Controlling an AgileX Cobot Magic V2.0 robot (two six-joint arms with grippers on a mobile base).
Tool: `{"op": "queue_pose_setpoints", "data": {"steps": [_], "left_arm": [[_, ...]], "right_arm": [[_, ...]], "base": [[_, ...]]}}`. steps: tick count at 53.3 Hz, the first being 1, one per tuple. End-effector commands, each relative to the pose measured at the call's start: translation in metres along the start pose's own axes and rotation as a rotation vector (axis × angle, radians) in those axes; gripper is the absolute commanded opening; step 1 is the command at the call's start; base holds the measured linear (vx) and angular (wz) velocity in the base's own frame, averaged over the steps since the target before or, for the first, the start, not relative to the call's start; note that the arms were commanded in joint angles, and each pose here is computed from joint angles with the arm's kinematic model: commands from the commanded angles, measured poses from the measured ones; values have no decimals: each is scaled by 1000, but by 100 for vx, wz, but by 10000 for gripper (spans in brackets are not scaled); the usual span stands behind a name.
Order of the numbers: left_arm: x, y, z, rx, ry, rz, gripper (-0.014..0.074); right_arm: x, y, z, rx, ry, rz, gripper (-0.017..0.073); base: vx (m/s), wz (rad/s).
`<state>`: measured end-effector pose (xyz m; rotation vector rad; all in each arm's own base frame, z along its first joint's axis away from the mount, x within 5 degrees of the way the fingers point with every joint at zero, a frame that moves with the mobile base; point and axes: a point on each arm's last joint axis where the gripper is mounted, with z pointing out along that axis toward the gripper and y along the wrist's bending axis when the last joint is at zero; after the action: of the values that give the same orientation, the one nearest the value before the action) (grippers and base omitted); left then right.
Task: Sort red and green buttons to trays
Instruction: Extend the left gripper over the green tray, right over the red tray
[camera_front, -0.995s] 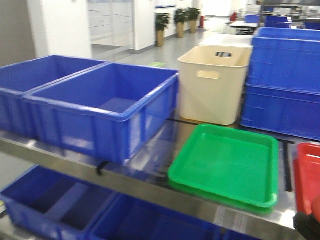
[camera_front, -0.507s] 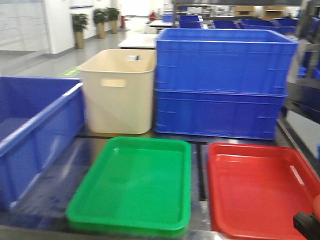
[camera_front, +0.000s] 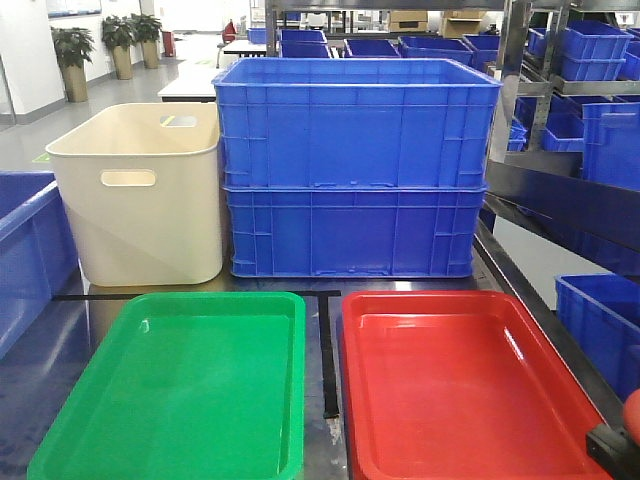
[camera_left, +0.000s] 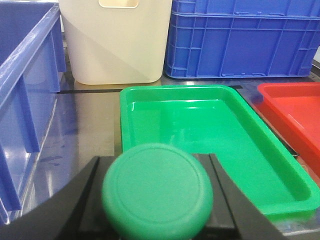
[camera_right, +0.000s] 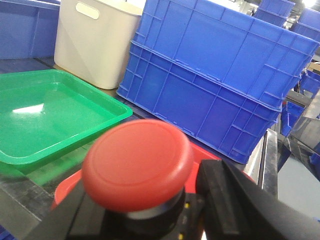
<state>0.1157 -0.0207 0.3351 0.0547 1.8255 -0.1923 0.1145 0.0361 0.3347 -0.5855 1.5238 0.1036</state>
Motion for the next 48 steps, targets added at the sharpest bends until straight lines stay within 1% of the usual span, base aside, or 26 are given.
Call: {"op": "queue_pose_setpoints", "data": {"steps": [1, 21, 24, 27, 29, 32, 36, 39, 40, 42, 45, 46, 48], "left_arm": [[-16, -3, -2, 29, -109, -2, 0], [-16, -4, -2, 30, -113, -3, 0], [-17, -4, -3, 32, -121, -2, 0], [-19, -4, -3, 36, -140, -2, 0], [-20, -4, -3, 39, -152, -3, 0], [-21, -5, -1, 44, -166, -7, 0], [-24, -6, 5, 60, -186, -37, 0], [-24, -8, 13, 69, -183, -61, 0], [-24, -8, 17, 71, -180, -69, 0], [-24, -8, 27, 71, -170, -72, 0], [-22, -9, 43, 70, -152, -63, 0], [-21, -9, 50, 69, -141, -60, 0], [-20, -10, 61, 73, -153, -57, 0]], "right_arm": [[-11, -6, -1, 37, -23, -15, -10], [-11, -5, -1, 27, -24, -13, -10], [-11, -4, -1, 17, -25, -8, -10], [-11, -3, -1, -2, -28, 9, -10], [-11, -2, -1, -6, -32, 38, -10], [-12, -3, 1, -6, -37, 114, -10], [-10, -7, 5, 13, -34, 254, -10], [-7, -13, 10, 48, -20, 338, -10], [-5, -14, 12, 58, -13, 356, -10], [-1, -19, 17, 90, 5, 370, -10], [5, -25, 25, 118, 40, 371, -10], [7, -27, 28, 122, 52, 374, -10], [11, -30, 36, 118, 81, 362, -10]], "base": [[0, 0], [0, 0], [0, 0], [0, 0], [0, 0], [0, 0], [0, 0], [0, 0], [0, 0], [0, 0], [0, 0], [0, 0], [0, 0]]}}
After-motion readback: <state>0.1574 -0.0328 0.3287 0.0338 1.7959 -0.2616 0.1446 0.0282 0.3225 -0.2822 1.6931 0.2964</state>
